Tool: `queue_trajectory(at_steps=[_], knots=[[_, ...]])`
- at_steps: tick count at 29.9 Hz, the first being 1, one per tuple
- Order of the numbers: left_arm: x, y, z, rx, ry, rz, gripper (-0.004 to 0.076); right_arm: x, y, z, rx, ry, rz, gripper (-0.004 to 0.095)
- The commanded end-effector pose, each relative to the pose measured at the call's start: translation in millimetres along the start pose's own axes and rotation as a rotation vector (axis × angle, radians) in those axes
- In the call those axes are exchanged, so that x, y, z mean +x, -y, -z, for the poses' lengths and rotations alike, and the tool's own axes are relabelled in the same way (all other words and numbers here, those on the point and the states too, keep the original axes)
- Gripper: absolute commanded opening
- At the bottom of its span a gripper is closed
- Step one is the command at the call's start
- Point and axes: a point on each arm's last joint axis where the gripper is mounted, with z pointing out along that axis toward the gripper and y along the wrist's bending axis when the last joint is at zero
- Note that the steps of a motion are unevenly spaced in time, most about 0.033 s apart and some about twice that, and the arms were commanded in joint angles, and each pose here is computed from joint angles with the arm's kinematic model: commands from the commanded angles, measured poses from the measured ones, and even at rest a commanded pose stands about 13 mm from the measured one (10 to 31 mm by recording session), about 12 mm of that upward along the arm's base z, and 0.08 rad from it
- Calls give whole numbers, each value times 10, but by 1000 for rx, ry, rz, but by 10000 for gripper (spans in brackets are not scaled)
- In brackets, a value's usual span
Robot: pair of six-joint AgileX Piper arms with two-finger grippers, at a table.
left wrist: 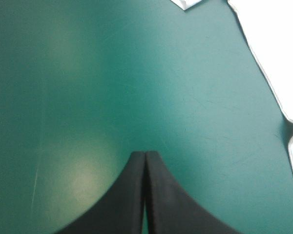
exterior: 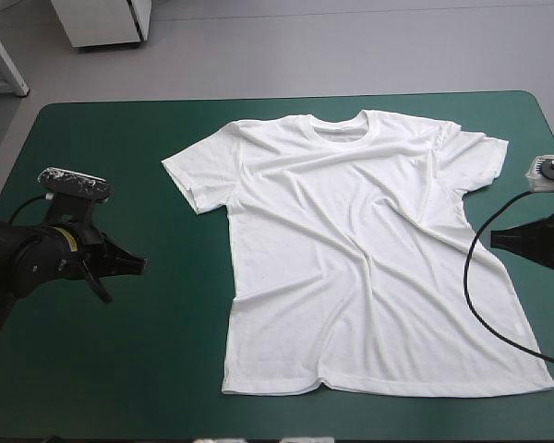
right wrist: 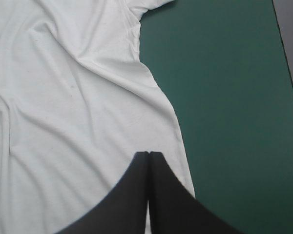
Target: Fold the cloth
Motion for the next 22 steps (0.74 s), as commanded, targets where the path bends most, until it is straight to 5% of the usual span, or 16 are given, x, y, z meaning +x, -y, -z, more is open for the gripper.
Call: queue_trajectory(at_steps=[1,10,22], knots=[[8,-11,99,5,5,10,-9,-32,9,86,1,40,3,-17],[-95,44,78,54,-1,24,-9,-46,-10,62,-19,32,-34,-17],[-1171,175,-90,101,89,14,0,-93,-21,-32,-25,4,-35,-17]])
